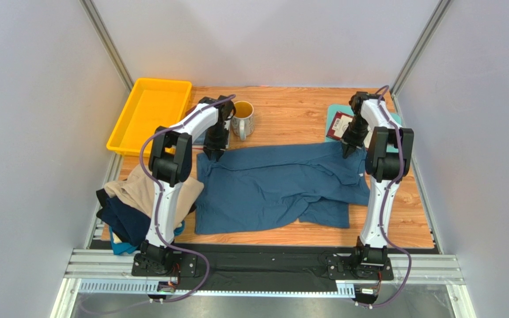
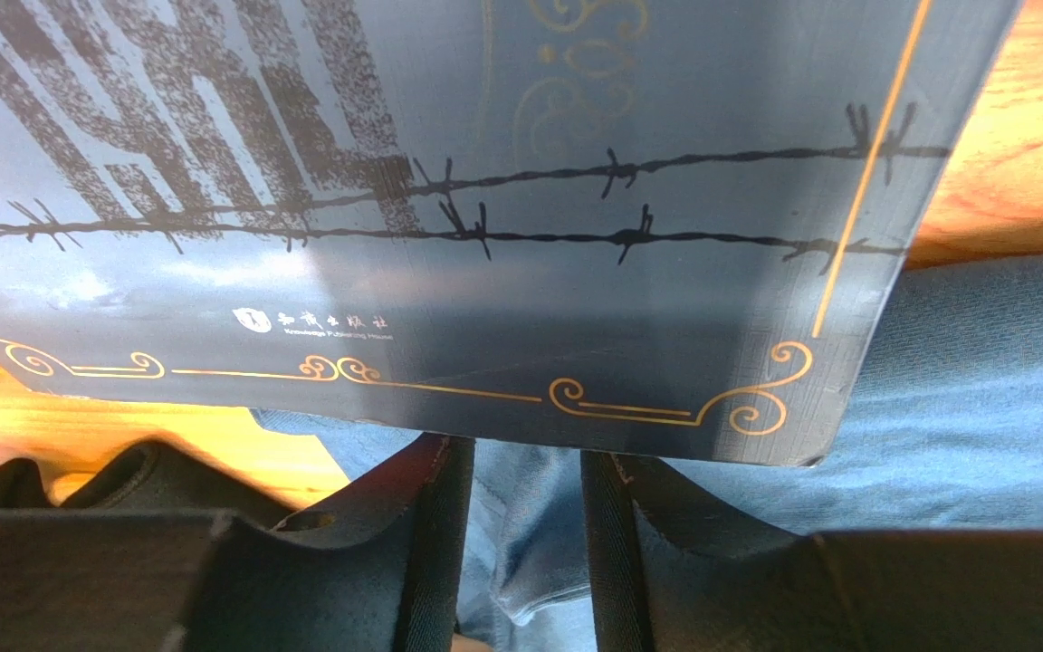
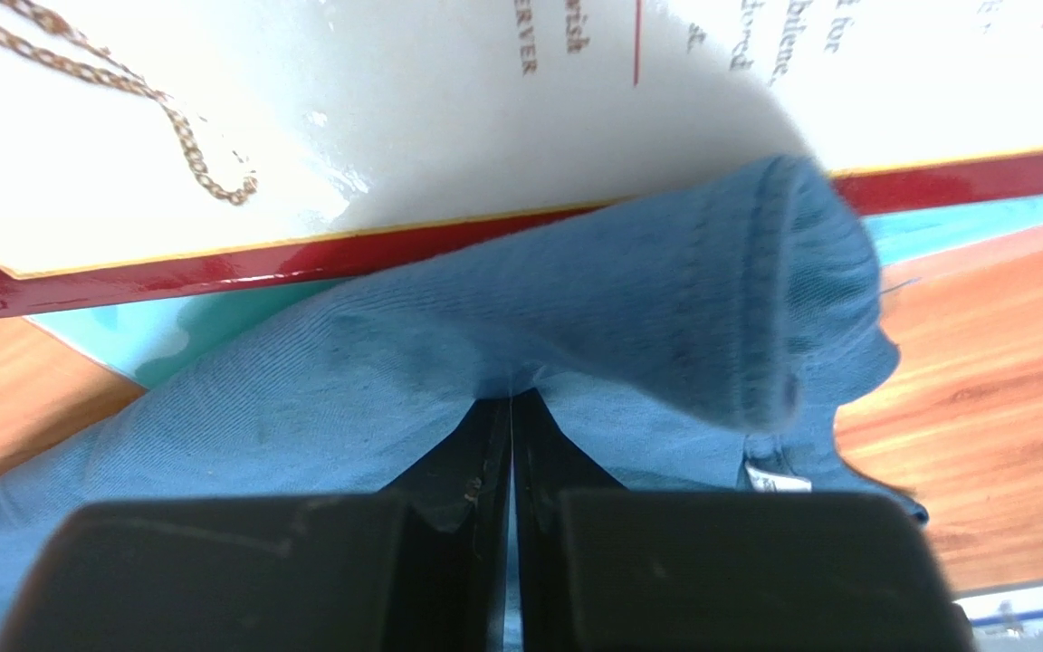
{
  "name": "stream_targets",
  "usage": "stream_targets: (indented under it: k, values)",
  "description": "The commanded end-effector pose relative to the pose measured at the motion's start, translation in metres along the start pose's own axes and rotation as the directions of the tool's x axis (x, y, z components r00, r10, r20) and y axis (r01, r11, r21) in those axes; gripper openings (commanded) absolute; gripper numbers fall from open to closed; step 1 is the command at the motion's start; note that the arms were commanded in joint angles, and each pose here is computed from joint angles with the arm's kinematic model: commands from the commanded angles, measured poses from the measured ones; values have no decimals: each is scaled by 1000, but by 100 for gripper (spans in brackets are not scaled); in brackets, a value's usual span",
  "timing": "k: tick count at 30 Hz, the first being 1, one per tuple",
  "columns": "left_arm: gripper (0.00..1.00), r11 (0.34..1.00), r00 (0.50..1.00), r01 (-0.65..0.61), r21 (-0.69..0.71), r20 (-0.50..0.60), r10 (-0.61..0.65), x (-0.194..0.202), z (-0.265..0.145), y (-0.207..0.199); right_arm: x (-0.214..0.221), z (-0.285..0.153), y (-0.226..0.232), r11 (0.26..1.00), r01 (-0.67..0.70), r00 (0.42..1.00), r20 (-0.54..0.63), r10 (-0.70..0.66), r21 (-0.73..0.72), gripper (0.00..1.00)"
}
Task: Fold and stack the t-shirts
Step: Fold the flattened tshirt in 1/3 of the way, then grap the side of the flattened tshirt closest away from the robot with both arms
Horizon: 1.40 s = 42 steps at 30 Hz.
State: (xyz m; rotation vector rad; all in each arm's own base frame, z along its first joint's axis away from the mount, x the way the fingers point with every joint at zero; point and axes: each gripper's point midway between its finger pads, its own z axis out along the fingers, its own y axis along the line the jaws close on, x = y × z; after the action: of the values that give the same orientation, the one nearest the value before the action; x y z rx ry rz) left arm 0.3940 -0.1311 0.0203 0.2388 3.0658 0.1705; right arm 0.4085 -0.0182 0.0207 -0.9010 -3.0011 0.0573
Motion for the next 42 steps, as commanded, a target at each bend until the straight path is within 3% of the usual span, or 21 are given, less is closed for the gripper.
stream_targets:
  k: [1, 4, 12, 15, 19, 23, 24, 30, 37, 42]
  values:
    - [41, 999, 991, -9, 31, 134, 5, -20, -30, 1, -32, -9, 9, 998, -3, 996, 84, 8, -59, 8]
    - [42, 999, 983, -2, 45, 182, -6, -12, -52, 4, -23, -26, 16, 991, 22, 997, 79, -12, -131, 18]
    - [50, 994, 954, 27, 102, 295, -56, 11, -111, 11, 11, -116, 24, 943, 90, 975, 223, -17, -319, 47]
    - [52, 991, 950, 43, 129, 301, -81, 18, -122, 9, 32, -132, 9, 947, 83, 970, 245, -4, -311, 49]
    - [52, 988, 958, 57, 145, 272, -96, 32, -120, 7, 75, -125, -17, 964, 58, 985, 171, -13, -261, 54]
    - [52, 984, 957, 62, 167, 268, -106, 40, -120, 5, 140, -86, -38, 965, 31, 999, 29, -24, -262, 57]
    - [52, 983, 957, 62, 175, 271, -108, 40, -120, 4, 151, -79, -41, 963, 26, 1000, 8, -25, -267, 63]
    - [51, 972, 960, 69, 224, 250, -126, 48, -116, -5, 204, -58, -68, 966, 27, 998, -46, -40, -256, 66]
    - [51, 971, 968, 57, 233, 223, -110, 58, -107, -8, 222, -52, -79, 974, 22, 997, -70, -39, -227, 73]
    - [50, 967, 969, 53, 248, 221, -110, 61, -108, -10, 224, -33, -99, 997, 1, 991, -134, -11, -74, 73]
